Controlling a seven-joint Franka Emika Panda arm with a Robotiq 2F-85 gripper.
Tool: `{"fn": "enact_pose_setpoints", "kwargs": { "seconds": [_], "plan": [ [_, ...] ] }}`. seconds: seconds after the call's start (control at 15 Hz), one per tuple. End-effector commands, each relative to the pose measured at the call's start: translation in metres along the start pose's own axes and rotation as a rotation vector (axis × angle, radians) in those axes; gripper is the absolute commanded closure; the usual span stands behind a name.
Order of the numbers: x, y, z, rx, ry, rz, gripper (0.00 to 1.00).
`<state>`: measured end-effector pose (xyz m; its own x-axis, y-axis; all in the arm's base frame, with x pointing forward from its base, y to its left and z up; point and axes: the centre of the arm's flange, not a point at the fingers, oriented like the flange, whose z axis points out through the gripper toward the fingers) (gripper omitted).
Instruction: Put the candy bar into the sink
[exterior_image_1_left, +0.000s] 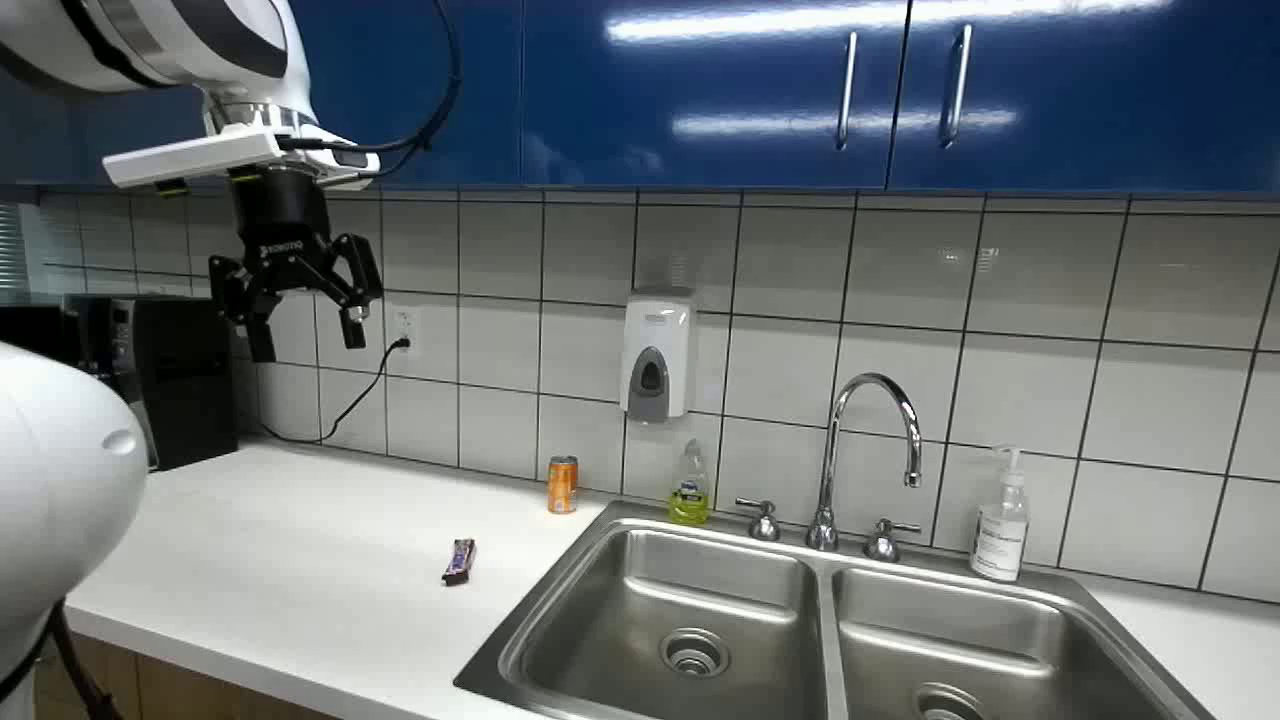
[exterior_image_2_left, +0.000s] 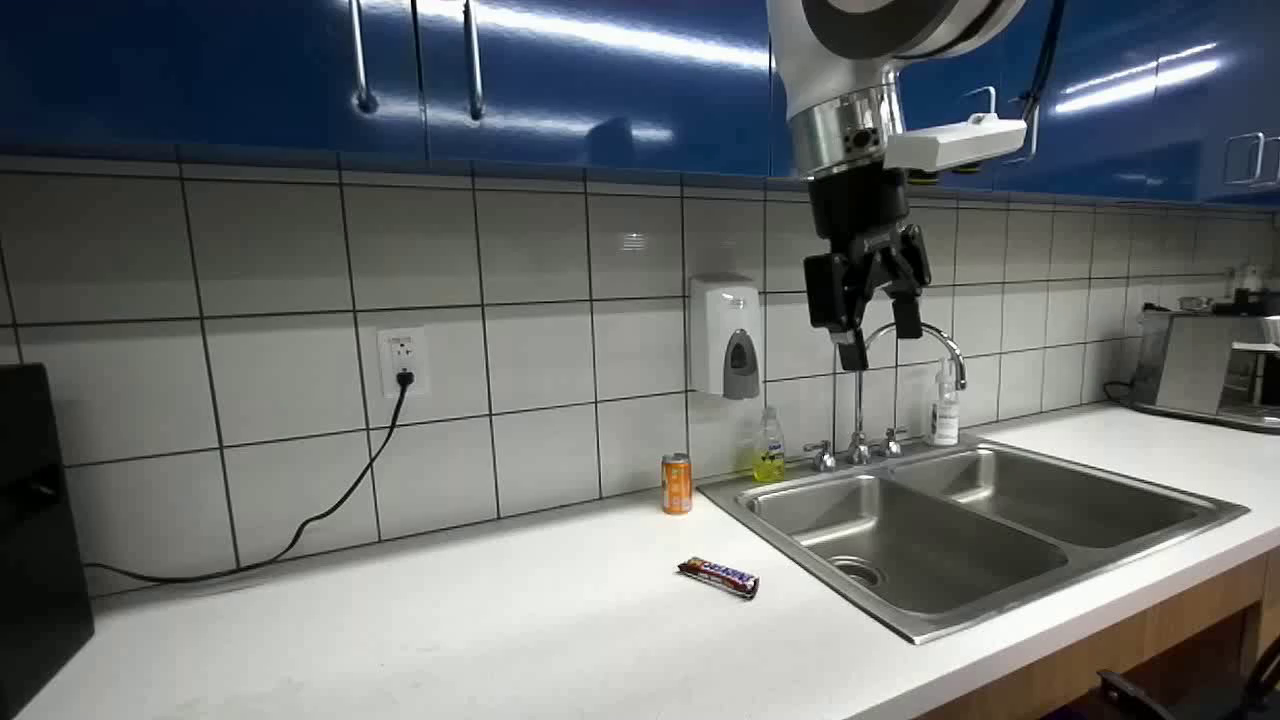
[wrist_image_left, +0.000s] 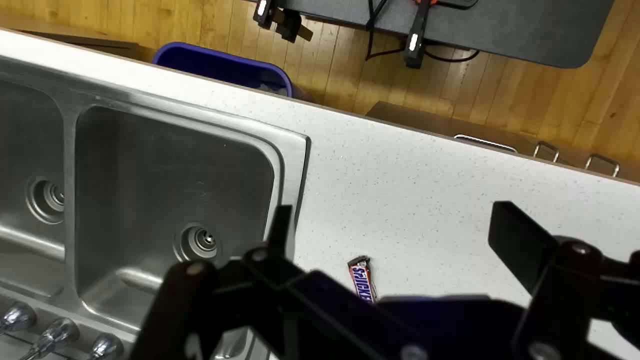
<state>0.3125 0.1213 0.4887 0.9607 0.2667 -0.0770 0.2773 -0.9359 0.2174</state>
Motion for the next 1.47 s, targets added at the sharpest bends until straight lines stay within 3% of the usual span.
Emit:
{"fn": "enact_pose_setpoints", "kwargs": {
  "seconds": [0.0,0.27,0.53,0.67,1.4],
  "plan": [
    [0.0,0.0,0.0,0.0,-0.001,0.0,0.0],
    [0.006,-0.001,0.002,0.04,0.017,-0.02,0.0],
    [0.02,-0.004,0.012,0.112,0.095,-0.03,0.0],
    [0.026,-0.005,0.021,0.104,0.11,-0.024,0.0],
    [0.059,-0.016,0.123,0.126,0.082,-0.052,0.0]
  ]
}}
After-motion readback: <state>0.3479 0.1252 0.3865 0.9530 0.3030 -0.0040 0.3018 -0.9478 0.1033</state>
